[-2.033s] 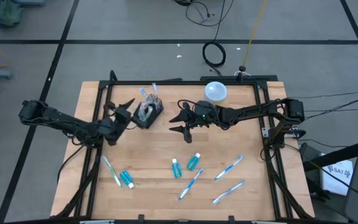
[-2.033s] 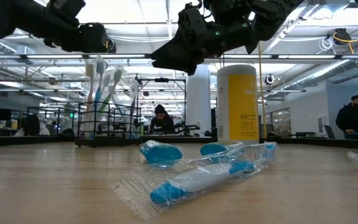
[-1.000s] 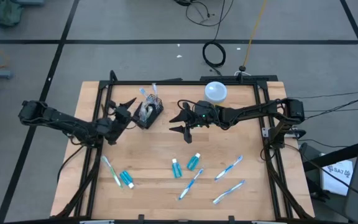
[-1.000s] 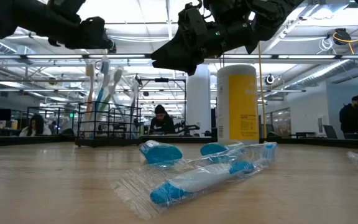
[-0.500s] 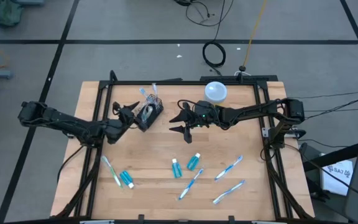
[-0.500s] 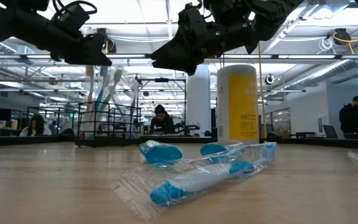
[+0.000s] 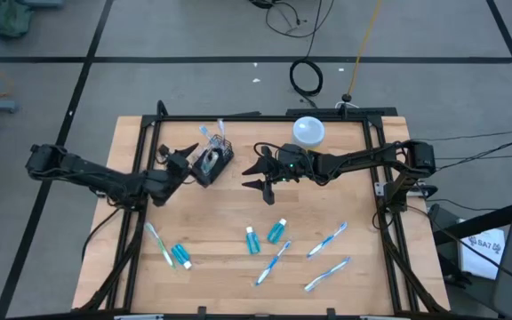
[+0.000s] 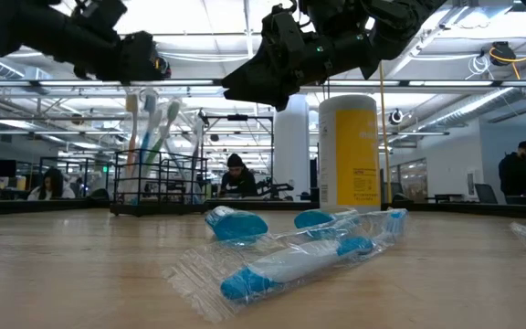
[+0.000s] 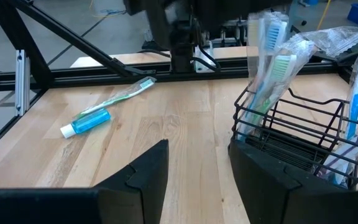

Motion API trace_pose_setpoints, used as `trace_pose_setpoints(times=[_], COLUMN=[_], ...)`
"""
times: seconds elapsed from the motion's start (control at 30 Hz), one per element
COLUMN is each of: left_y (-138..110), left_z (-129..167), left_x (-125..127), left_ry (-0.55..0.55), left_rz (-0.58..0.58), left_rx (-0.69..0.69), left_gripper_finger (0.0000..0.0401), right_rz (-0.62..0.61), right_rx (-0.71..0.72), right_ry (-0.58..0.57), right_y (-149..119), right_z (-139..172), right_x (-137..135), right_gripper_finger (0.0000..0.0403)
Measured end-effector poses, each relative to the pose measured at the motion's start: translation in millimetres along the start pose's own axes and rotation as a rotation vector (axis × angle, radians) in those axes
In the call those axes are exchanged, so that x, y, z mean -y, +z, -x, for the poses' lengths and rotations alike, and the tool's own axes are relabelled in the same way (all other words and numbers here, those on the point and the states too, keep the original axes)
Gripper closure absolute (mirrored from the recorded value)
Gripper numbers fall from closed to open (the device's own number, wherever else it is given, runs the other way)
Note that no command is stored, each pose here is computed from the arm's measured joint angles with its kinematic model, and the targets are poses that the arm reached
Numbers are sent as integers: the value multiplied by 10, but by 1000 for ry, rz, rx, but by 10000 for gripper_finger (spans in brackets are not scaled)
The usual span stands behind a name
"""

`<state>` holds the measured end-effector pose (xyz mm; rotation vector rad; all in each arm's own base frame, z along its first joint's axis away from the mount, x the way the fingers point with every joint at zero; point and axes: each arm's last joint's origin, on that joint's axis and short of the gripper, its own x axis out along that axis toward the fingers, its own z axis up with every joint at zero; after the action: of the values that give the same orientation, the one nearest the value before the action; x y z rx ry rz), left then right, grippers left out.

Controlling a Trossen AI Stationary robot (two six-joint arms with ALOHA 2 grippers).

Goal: Pick & Place toothbrushing station
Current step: Put the left blue toothbrush into the black wire organizer, then move the black wire organizer from top to the center of the table

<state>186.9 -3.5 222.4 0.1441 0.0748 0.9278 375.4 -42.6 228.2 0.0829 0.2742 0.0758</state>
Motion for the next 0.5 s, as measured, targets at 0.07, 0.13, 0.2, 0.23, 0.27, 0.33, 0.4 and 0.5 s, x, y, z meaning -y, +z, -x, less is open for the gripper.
trace_pose_setpoints(times=[0.07, 0.13, 0.2, 0.23, 0.27, 0.33, 0.4, 0.5], left_y=[54, 118, 162, 175, 188, 208, 216, 210], left_z=[38, 90, 152, 183, 216, 283, 346, 429], left_x=[-1, -12, -21, -20, -17, -5, 21, 62], left_ry=[-4, -3, -2, -7, -16, -44, -82, -138], left_rz=[-21, -22, -19, -16, -11, 3, 27, 54], left_rx=[26, 54, 67, 69, 73, 80, 85, 86], left_gripper_finger=[240, 240, 240, 240, 240, 240, 240, 240], right_rz=[0, 0, 0, -1, -1, -3, -7, -13], right_rx=[0, -1, -2, -4, -6, -12, -23, -47], right_ry=[0, 0, 0, 0, 0, 0, -1, -1], right_y=[0, -1, -2, -3, -6, -12, -23, -46], right_z=[0, 0, 0, 0, 0, 0, 0, 1], right_x=[-1, 0, -1, 0, -1, -1, 0, 0], right_gripper_finger=[236, 236, 236, 236, 236, 236, 236, 236])
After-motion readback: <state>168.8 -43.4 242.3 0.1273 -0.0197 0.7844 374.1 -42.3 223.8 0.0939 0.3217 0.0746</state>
